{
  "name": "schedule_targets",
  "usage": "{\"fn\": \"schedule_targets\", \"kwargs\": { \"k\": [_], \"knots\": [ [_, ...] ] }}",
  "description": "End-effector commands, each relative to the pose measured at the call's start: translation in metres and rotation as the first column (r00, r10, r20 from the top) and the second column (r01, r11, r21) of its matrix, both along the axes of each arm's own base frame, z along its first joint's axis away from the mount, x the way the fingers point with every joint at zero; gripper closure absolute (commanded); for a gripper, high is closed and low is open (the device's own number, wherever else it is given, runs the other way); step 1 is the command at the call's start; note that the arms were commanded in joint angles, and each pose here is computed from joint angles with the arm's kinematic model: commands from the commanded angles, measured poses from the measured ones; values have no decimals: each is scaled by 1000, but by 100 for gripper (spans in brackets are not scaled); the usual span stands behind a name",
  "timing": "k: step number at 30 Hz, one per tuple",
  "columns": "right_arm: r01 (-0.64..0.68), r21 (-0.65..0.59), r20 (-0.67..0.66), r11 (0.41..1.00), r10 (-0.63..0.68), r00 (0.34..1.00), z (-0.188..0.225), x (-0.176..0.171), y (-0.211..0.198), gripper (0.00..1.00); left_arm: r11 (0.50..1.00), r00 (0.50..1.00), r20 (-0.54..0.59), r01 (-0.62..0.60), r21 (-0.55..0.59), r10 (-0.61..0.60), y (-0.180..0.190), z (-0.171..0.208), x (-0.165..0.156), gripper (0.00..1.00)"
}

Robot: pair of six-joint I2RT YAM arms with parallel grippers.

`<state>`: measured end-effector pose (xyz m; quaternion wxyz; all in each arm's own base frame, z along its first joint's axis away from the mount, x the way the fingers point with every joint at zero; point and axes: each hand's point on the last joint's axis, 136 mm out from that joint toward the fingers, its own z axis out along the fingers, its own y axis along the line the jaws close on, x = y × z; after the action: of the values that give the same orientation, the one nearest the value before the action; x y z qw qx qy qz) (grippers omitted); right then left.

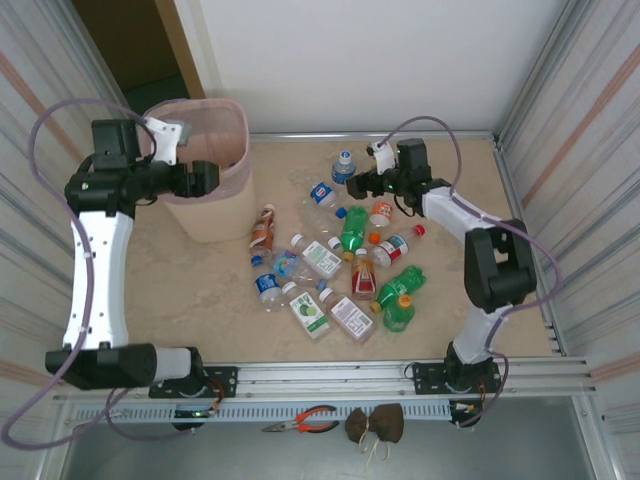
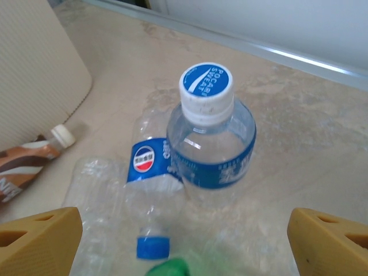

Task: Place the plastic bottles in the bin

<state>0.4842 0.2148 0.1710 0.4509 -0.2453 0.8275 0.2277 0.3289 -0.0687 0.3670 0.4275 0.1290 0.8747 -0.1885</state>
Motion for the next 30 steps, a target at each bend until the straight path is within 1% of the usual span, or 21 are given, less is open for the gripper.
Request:
{"fn": "schedule_targets", "kwargs": {
  "k": [1, 6, 11, 14, 19, 23, 28, 30],
  "knots": [
    [-58, 29, 86, 998, 56, 995, 9, 21, 19, 8, 995, 992, 126, 39, -91, -28, -12, 32, -17, 21],
    [-76, 38, 97, 996, 72, 993, -12, 41, 31, 6, 997, 986, 161, 41, -61, -30, -11, 37, -35, 17],
    [-126, 77, 74, 989, 121, 990, -29, 53, 46, 10, 997, 986, 165, 45, -57, -35, -12, 41, -42, 17],
    [-145, 77, 64, 986, 140, 988, -41, 58, 53, 10, 996, 986, 161, 55, -65, -44, -13, 40, -44, 17],
    [-152, 66, 65, 986, 148, 987, -55, 63, 58, 18, 998, 986, 161, 45, -49, -36, -11, 38, -45, 17],
    [-152, 58, 70, 987, 147, 987, -56, 64, 57, 27, 998, 986, 163, 46, -53, -37, -11, 38, -45, 17],
    [-133, 45, 95, 990, 128, 987, -45, 64, 52, 36, 998, 983, 182, 46, -53, -35, -11, 36, -45, 18],
    [-117, 42, 109, 992, 112, 988, -36, 64, 48, 37, 996, 978, 203, 63, -62, -49, -14, 38, -46, 18]
  ]
}}
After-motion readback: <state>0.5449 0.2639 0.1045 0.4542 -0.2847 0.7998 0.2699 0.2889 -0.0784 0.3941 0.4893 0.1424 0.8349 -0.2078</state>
